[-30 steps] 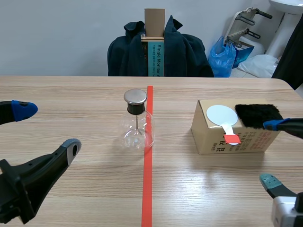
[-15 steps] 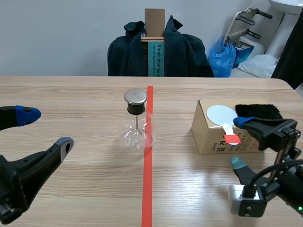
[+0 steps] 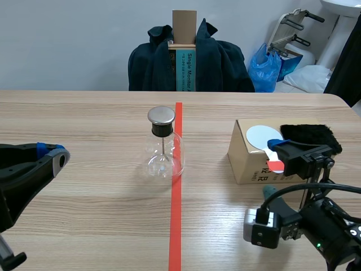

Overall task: Do the electroscope experiment.
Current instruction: 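Bring the plate to the electroscope and point at the metal foil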

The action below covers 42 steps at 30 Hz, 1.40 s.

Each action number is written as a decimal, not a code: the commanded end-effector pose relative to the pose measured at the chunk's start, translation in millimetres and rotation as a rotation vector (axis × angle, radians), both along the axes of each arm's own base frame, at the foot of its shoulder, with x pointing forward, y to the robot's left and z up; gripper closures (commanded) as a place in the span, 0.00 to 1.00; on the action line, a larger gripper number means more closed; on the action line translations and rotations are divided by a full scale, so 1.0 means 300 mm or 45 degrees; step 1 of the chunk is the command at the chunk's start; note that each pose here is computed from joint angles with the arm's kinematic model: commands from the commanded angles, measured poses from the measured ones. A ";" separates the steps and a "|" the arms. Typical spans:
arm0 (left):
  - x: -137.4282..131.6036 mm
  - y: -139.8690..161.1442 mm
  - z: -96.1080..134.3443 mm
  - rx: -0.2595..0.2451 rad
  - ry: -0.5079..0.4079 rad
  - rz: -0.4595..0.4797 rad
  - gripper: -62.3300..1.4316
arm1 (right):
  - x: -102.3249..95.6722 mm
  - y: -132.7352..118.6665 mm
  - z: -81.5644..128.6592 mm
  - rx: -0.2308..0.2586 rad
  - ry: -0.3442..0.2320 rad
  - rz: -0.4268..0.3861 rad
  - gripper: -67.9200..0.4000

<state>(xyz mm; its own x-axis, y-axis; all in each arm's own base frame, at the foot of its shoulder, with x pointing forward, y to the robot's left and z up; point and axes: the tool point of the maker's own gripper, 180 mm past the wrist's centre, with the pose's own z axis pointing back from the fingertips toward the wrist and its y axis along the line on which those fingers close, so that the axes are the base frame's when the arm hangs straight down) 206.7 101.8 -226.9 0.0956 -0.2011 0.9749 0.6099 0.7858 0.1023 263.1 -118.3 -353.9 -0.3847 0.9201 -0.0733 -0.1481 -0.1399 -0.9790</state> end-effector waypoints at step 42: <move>0.009 -0.019 0.024 -0.011 -0.019 -0.024 0.93 | 0.069 -0.051 0.042 -0.035 -0.049 -0.098 0.98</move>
<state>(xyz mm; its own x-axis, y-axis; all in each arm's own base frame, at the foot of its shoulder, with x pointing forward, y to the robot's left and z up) 209.8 102.0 -228.2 0.1012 -0.2171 0.9709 0.6130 0.7822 0.1110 277.9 -132.4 -350.1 -0.3056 0.9466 -0.1025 -0.1463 -0.1530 -0.9773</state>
